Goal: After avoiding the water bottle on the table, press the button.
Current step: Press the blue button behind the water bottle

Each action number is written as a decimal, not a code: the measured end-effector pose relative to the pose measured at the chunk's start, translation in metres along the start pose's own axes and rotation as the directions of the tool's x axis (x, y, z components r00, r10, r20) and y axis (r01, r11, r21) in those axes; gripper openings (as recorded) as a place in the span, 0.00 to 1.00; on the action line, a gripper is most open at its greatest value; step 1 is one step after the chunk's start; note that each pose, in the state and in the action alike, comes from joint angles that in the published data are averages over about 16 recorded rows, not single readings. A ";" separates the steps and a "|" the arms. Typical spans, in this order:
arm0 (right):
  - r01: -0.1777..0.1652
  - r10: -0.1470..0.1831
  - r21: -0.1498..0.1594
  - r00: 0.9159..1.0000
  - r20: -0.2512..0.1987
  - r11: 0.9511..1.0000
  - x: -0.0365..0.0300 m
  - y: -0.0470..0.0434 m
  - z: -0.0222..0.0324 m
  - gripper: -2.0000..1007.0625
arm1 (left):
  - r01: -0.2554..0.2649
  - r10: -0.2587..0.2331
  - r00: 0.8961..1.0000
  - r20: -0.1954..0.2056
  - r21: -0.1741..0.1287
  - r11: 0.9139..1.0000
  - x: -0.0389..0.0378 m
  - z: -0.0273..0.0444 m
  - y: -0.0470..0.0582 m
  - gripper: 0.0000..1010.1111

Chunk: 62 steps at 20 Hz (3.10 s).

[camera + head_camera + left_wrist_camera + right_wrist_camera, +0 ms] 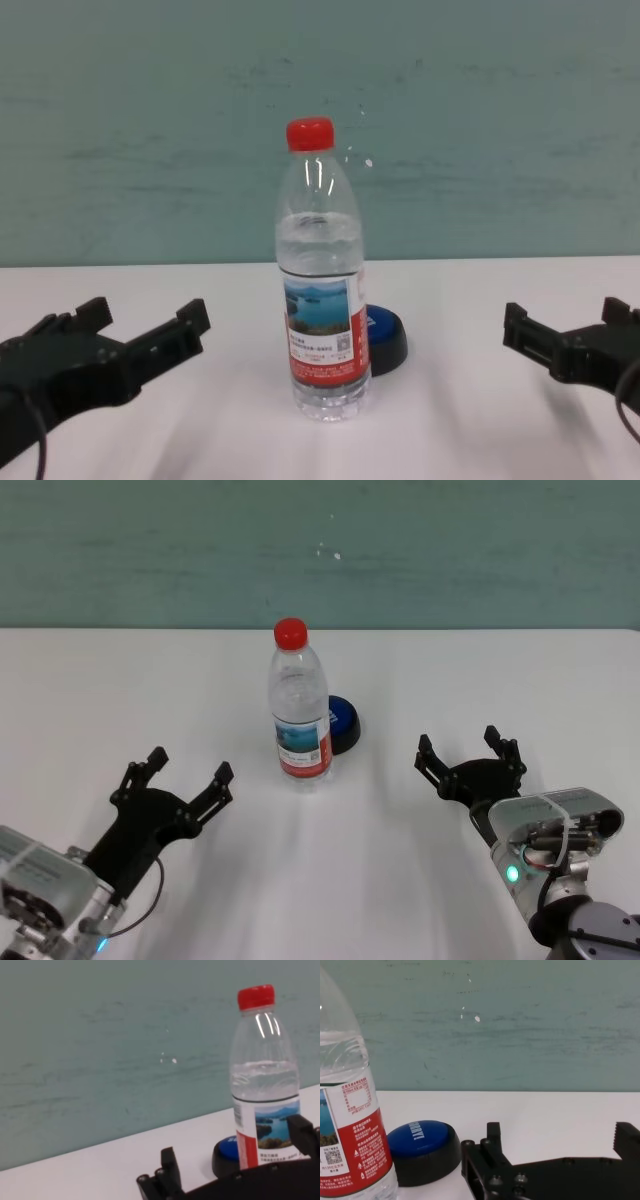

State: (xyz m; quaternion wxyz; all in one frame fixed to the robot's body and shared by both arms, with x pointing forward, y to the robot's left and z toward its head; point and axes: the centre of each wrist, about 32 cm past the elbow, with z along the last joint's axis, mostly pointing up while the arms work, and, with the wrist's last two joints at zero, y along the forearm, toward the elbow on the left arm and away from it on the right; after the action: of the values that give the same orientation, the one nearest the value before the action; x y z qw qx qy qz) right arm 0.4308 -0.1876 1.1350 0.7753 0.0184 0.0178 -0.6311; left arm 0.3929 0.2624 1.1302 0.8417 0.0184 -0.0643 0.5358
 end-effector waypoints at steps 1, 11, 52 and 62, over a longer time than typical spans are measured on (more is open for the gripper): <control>0.000 0.000 0.000 1.000 0.000 1.000 0.0000 0.0000 0.0000 1.00 | 0.001 -0.001 1.000 0.000 0.000 1.000 -0.0009 0.0000 -0.001 1.00; 0.000 0.000 0.000 1.000 0.000 1.000 0.0000 0.0000 0.0000 1.00 | 0.008 -0.008 1.000 0.006 0.005 1.000 -0.0075 -0.0015 -0.007 1.00; 0.000 0.000 0.000 1.000 0.000 1.000 0.0000 0.0000 0.0000 1.00 | 0.012 -0.013 0.999 0.035 0.030 0.999 -0.0256 -0.0120 -0.031 1.00; 0.000 0.000 0.000 1.000 0.000 1.000 0.0000 0.0000 0.0000 1.00 | 0.015 -0.016 0.999 0.034 0.031 0.999 -0.0263 -0.0127 -0.032 1.00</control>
State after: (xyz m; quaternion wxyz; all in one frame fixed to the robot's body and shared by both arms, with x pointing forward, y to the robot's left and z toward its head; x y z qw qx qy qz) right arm 0.4308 -0.1876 1.1350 0.7753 0.0184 0.0178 -0.6311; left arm 0.4117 0.2265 1.1155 0.8441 0.0412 -0.0704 0.5299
